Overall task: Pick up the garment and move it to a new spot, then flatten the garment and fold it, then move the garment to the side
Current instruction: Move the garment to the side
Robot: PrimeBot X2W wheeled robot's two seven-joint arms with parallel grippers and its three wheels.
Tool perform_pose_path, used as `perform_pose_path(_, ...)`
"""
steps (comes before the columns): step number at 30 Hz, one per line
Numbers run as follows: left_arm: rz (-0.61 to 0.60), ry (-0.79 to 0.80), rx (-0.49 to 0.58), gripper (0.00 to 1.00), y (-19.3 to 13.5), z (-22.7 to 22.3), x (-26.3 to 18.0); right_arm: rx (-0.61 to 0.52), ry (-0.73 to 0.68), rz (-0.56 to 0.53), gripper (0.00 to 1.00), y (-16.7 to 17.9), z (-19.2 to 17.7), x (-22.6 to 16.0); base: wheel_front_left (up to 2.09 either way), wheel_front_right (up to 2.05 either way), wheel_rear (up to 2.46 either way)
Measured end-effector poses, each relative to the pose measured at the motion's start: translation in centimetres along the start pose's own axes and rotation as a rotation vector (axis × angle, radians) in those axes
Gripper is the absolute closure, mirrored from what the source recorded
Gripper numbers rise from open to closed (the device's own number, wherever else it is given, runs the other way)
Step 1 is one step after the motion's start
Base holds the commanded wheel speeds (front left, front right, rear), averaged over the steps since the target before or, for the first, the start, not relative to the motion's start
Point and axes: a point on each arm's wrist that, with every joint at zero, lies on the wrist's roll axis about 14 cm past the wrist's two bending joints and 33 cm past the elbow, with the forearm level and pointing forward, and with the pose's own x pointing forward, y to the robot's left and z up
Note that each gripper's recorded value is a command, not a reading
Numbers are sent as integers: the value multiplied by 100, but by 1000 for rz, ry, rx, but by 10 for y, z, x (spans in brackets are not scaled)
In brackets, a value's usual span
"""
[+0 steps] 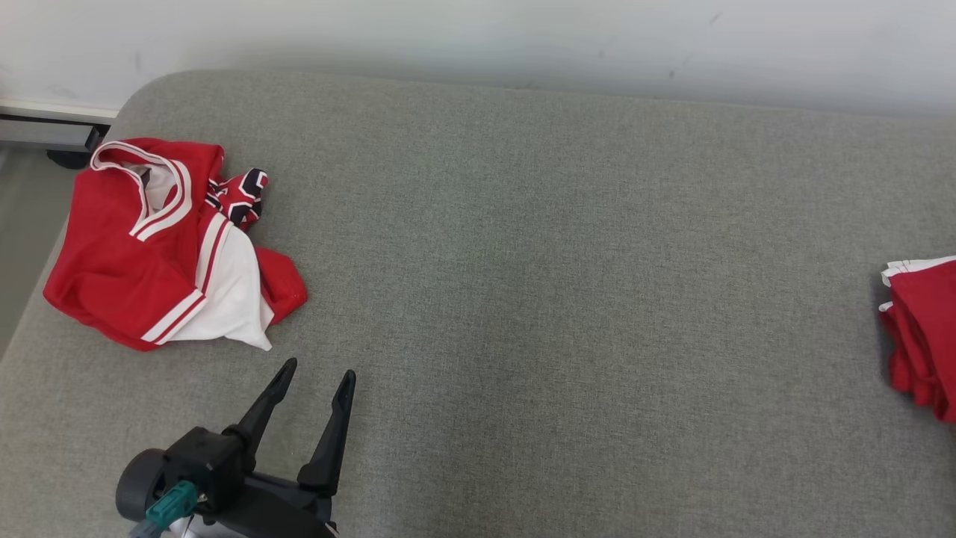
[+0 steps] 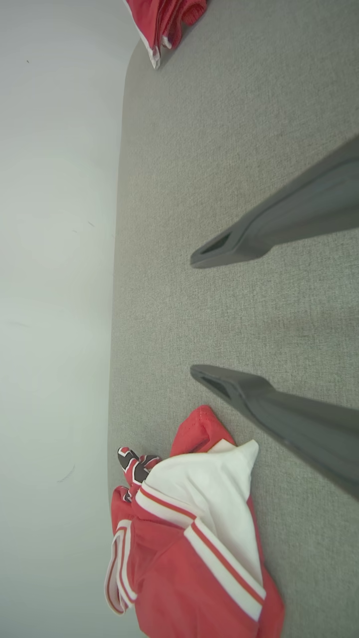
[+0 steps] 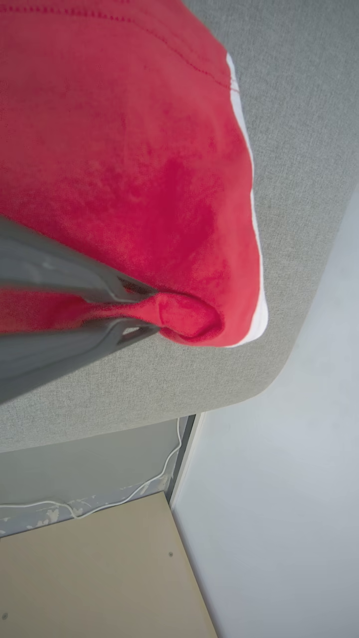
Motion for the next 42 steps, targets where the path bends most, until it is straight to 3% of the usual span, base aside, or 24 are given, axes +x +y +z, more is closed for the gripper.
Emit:
perform_pose_path(1, 1, 1, 0, 0, 0, 0, 0, 0, -1, 2, 0, 1, -1, 1, 0, 0, 0)
perform_pose_path(7, 4, 1, -2, 0, 0, -1, -1, 24, -47, 40, 0, 21, 3, 0, 0, 0, 0)
perform_pose_path(12, 6, -30, 1, 0, 0, 6, -2, 68, -182, 81, 0, 39, 29, -10, 0, 0, 0)
perform_pose_path(23, 36, -153, 44, 0, 11, 39, -8, 343, -566, 239, 0, 109, 94, -81, 0, 0, 0)
perform_pose_path(26, 46, -172, 51, 0, 13, 44, -13, 423, -602, 256, 0, 117, 89, -103, 0, 0, 0)
perform_pose_path(32, 30, -169, 37, 0, 3, 39, -26, 478, -650, 243, 0, 118, 71, -140, 0, 0, 0)
perform_pose_path(42, 83, -175, 38, 0, 17, 38, -34, 529, -599, 220, 0, 124, 39, -155, 0, 0, 0)
